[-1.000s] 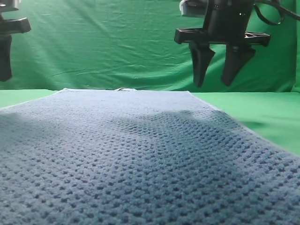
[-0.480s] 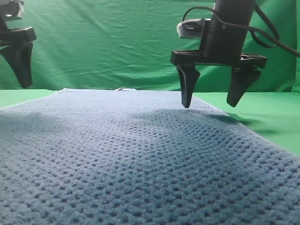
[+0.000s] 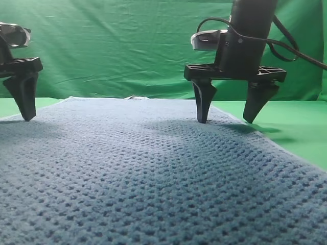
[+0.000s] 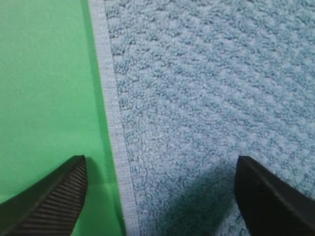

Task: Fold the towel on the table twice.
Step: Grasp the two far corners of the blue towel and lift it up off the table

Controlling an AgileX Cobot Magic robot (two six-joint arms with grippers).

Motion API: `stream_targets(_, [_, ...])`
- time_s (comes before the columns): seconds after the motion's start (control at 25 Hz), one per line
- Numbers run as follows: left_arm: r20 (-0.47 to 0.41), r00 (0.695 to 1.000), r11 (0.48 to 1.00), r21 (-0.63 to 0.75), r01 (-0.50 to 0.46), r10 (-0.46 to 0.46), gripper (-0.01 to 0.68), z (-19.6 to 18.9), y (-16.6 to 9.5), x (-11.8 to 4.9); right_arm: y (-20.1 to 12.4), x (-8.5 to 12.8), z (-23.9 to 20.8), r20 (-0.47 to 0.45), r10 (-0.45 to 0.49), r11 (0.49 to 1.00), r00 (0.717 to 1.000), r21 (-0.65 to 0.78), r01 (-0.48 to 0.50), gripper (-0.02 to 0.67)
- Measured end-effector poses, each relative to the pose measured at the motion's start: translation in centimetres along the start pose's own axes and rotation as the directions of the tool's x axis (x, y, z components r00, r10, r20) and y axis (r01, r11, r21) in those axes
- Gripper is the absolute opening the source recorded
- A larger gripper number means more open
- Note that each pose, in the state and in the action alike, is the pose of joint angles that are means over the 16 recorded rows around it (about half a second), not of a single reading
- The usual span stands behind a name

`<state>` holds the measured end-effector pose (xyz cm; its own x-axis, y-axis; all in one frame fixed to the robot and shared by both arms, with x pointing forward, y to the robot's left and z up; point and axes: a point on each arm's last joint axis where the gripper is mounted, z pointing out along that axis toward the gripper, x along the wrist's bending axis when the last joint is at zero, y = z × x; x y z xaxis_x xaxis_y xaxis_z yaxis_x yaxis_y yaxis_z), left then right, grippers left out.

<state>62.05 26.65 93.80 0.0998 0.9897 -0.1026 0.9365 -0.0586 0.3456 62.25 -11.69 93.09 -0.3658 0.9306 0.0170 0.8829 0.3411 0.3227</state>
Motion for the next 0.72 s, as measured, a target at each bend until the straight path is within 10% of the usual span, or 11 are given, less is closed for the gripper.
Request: stream_targets(0.72, [0.024,1.000,0.995,0.097,-0.021,0.019,0.026,-0.1,1.8,-0.2,0.7,0.2,-1.1,-0.013,0.013,1.000,1.000,-0.020,-0.013,0.025])
